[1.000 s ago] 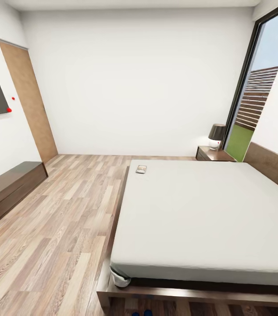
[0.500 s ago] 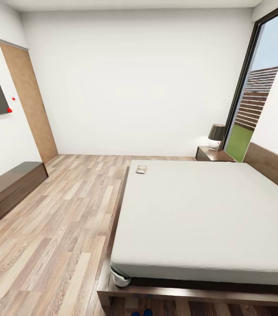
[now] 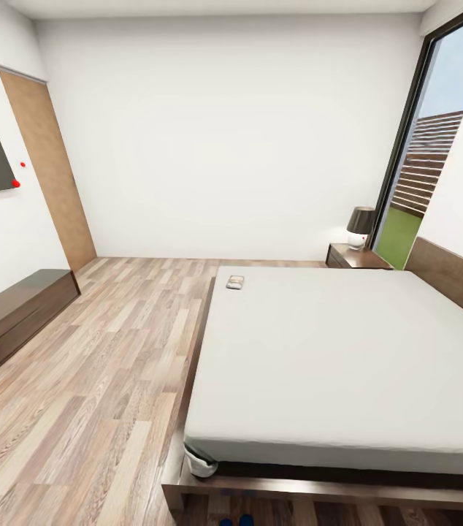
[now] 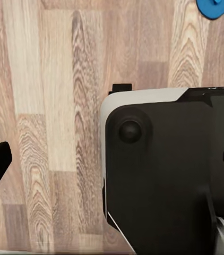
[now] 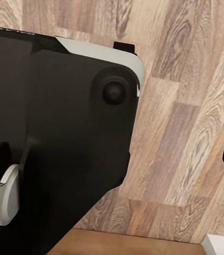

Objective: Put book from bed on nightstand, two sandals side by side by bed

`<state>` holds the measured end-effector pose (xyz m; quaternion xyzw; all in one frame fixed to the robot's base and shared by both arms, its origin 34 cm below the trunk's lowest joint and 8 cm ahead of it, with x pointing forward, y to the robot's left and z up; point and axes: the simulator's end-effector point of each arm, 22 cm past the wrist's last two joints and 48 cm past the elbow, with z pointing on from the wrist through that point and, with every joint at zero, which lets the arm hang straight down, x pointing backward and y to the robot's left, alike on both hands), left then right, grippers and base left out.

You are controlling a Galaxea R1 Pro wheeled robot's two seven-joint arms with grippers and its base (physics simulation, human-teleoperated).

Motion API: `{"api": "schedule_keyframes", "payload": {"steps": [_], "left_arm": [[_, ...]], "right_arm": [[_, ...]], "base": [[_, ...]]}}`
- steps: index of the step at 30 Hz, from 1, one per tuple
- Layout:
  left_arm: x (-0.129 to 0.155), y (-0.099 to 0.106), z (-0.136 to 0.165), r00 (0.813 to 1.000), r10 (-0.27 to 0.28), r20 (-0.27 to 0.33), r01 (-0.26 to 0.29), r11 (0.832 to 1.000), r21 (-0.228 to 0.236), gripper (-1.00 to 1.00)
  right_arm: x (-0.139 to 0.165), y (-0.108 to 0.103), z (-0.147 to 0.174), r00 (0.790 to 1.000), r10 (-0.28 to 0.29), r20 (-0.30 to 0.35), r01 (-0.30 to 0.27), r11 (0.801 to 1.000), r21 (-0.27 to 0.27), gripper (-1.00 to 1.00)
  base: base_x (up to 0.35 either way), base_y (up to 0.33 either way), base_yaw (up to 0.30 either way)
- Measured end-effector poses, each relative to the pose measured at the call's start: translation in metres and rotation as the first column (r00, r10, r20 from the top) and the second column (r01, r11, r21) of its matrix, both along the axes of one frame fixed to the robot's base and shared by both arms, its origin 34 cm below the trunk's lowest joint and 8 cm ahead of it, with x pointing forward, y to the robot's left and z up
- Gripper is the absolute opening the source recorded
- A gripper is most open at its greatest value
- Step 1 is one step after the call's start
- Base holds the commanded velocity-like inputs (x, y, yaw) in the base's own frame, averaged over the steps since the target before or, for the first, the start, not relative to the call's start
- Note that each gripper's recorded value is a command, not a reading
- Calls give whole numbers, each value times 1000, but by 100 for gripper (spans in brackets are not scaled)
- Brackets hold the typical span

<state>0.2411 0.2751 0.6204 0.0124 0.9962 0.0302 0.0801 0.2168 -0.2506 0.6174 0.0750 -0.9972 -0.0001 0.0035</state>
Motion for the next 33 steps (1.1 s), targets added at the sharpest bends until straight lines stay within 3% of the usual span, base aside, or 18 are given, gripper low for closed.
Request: {"api": "schedule_keyframes", "payload": {"steps": [15,33], "left_arm": [[-29,5,-2,1000,0,-32,0,1000,7,100],[-31,4,-2,1000,-1,-30,1,1000,8,100]], "right_arm": [[0,-1,0,1000,0,0,0,1000,-1,100],[0,-2,0,1000,-1,-1,1,1000,-6,100]], "base": [[0,0,0],[0,0,0]]}}
